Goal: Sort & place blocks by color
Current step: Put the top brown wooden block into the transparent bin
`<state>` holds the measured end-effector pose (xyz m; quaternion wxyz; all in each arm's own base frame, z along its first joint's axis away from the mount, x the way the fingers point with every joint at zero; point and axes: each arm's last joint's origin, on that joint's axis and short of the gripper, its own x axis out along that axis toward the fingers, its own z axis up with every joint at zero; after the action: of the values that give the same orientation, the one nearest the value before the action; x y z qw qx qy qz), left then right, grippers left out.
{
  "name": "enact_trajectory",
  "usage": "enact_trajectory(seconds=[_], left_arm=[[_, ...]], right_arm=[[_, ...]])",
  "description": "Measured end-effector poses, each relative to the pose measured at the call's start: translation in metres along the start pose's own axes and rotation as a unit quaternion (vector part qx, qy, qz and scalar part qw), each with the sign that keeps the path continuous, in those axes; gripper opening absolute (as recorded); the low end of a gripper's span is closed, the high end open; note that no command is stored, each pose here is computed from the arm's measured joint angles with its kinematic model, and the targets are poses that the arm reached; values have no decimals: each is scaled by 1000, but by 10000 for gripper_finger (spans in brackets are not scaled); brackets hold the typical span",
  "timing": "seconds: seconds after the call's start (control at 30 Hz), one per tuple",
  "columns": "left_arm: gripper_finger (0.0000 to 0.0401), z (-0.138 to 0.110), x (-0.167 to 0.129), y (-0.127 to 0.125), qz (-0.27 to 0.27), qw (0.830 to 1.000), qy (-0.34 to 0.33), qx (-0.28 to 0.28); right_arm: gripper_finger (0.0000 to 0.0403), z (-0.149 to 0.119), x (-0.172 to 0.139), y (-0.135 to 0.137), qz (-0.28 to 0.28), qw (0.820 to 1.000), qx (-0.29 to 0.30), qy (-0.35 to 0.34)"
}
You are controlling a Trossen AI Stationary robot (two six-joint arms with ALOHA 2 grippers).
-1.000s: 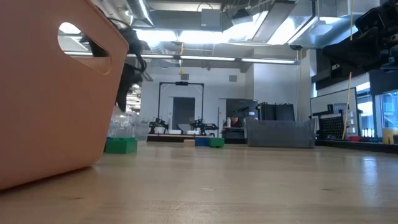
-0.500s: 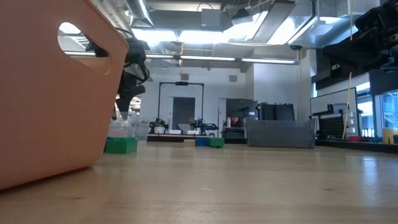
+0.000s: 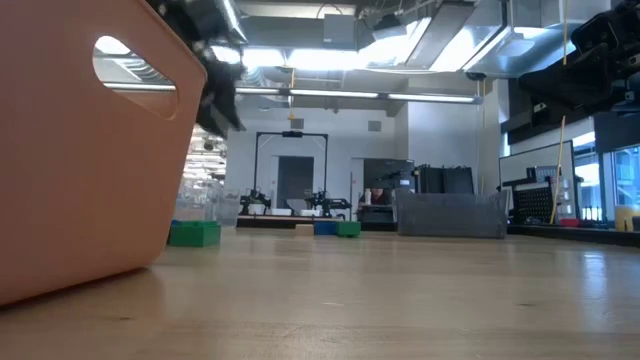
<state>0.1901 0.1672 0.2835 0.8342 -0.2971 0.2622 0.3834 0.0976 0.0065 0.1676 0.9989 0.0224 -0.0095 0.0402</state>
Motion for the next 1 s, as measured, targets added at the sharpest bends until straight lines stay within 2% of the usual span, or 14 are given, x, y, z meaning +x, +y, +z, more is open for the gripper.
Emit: enact_trajectory(seconds=[0.13,0.3,0.5,0.63,0.73,0.83,0.9,1.0], left_arm=[[188,-4,-35,-29,-84,994,-70,25],[189,-29,-66,-63,-191,971,-138,48],[189,-72,-83,-91,-324,922,-199,66],[186,-100,-84,-99,-411,879,-233,58],[185,-118,-83,-98,-441,860,-253,46],[185,-130,-79,-96,-438,861,-252,55],[185,-133,-78,-96,-434,861,-255,79],[185,-135,-79,-97,-438,850,-265,125]], right_arm=[[21,0,0,0,0,1000,0,0],[21,0,0,0,0,1000,0,0],[21,0,0,0,0,1000,0,0],[21,0,0,0,0,1000,0,0],[21,0,0,0,0,1000,0,0],[21,0,0,0,0,1000,-4,0],[21,0,0,0,0,1000,-23,0],[21,1,0,0,0,1000,-12,-7]])
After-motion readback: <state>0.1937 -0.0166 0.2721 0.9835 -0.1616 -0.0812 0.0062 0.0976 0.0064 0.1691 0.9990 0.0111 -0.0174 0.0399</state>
